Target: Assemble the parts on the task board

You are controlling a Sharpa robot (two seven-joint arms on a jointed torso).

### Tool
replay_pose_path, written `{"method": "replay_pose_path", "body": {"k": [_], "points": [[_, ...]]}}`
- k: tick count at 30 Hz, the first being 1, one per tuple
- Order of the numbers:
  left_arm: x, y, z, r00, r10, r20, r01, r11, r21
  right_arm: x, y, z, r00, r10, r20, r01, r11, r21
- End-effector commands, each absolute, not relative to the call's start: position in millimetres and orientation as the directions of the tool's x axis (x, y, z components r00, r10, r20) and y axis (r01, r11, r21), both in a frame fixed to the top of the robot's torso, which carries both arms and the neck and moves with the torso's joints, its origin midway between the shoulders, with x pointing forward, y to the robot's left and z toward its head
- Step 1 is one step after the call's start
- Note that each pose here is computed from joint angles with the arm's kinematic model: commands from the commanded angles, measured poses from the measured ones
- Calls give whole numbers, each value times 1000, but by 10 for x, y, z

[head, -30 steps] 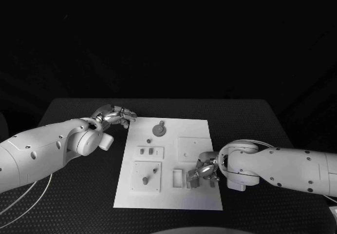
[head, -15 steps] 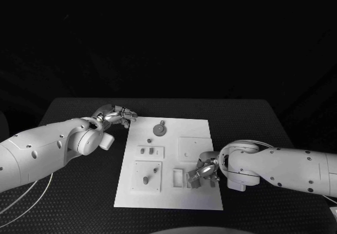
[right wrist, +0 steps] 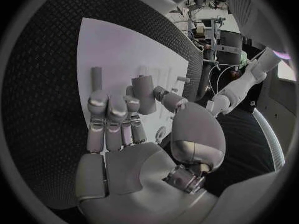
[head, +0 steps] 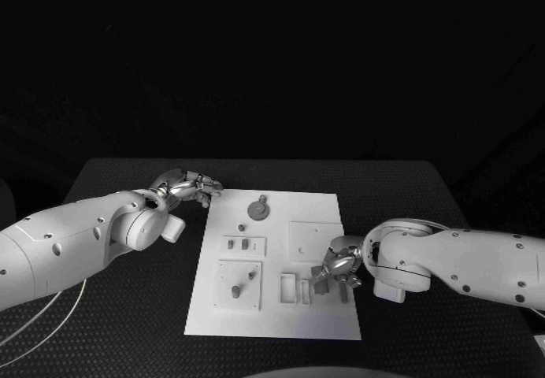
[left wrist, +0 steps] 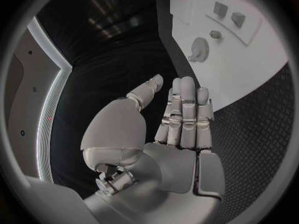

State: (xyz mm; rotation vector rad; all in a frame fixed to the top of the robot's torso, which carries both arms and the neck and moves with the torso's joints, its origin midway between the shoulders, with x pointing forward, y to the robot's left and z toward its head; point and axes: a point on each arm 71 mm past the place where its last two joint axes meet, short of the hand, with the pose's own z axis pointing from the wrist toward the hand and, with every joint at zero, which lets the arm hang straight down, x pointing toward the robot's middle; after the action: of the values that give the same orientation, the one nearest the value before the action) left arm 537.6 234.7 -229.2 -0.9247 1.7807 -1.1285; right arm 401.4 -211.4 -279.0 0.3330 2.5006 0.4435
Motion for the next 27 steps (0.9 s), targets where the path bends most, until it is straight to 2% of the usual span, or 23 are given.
{"method": "replay_pose_path", "body": {"k": [1,17,27], "points": [[5372,2319,-2287,-413,-880,-236,-153,323,-934,4000,-2078,-2767,-824,378,-423,197,890,412],[5366,2303,-2291,-414,-879,-237,-156,325,-933,4024,-1708,-2785,-857,347,-381,171,889,425],[5366,2291,-2290,-417,-878,-236,-154,324,-933,4049,-1606,-2850,-863,318,-392,146,901,409]]}}
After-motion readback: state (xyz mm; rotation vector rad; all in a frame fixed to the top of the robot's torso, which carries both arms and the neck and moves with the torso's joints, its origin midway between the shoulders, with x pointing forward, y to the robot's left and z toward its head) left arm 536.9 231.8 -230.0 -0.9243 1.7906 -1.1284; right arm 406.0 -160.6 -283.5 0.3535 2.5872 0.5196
